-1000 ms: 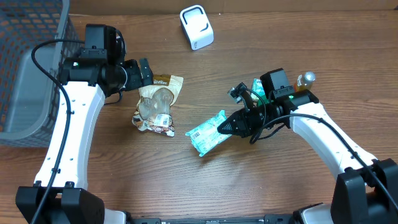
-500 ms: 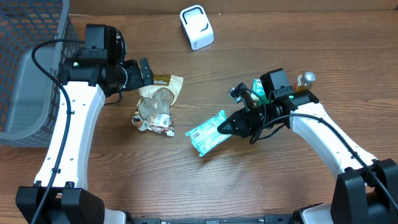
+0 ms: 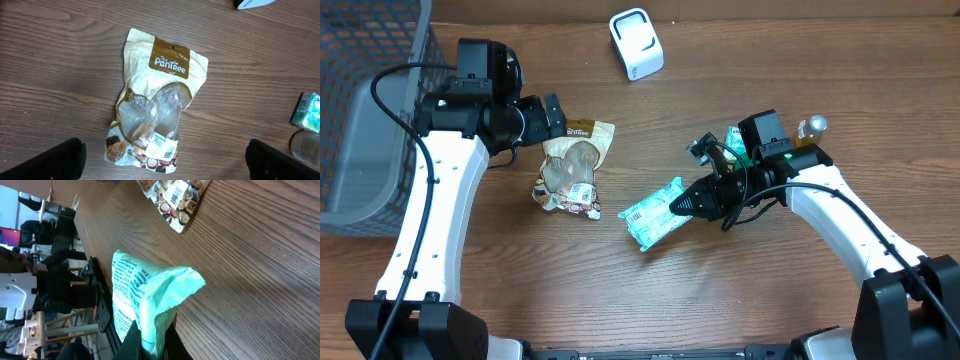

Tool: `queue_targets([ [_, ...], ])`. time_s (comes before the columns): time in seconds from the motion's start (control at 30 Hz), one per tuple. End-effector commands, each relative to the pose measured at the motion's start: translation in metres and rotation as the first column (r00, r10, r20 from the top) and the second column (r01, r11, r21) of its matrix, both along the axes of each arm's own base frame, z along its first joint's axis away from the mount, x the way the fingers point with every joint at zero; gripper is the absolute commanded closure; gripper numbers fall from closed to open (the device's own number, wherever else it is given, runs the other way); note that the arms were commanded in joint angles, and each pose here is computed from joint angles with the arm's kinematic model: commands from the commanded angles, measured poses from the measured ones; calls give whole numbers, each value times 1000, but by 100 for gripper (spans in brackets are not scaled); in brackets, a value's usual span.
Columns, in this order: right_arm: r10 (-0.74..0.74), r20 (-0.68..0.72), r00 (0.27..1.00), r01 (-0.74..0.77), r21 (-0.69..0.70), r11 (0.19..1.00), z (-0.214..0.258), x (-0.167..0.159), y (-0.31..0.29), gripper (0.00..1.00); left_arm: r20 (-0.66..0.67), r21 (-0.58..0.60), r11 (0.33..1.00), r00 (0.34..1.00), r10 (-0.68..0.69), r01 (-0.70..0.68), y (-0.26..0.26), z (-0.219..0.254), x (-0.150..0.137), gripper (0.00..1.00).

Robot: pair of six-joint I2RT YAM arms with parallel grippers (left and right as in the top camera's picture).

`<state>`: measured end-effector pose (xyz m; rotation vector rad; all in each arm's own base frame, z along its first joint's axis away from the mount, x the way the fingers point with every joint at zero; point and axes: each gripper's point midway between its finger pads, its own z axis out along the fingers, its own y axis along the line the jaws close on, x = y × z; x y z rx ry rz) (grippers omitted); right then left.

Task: Scan the item barcode
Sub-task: 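Carry the wipes pack up to the white scanner with the right gripper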

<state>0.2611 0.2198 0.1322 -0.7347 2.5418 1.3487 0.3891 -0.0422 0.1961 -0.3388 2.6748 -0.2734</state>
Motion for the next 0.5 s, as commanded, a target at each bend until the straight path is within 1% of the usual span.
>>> queue_targets([
  [0.0, -44, 20, 999, 44, 12, 999, 21, 12, 2, 96, -2, -3, 1000, 1000, -19, 19, -4, -1, -1, 0],
  [0.17, -171, 74, 982, 180, -143, 973, 25, 43, -14, 96, -2, -4, 1000, 1000, -18, 18, -4, -1, 0, 0],
  [0.27, -186, 143, 972, 209, -171, 963, 42, 57, -16, 96, -2, -4, 1000, 1000, -18, 18, -4, -1, 0, 0],
  [0.3, -195, 196, 961, 234, -202, 951, 53, 66, -18, 96, -2, -3, 1000, 1000, -19, 19, -4, -1, 0, 0],
  [0.37, -206, 260, 944, 271, -246, 931, 63, 76, -22, 97, -2, -3, 1000, 1000, -19, 19, -4, -1, 0, 1],
  [0.47, -228, 399, 888, 368, -320, 873, 94, 97, -33, 97, -2, -4, 1000, 1000, -19, 19, -4, -1, 0, 0],
])
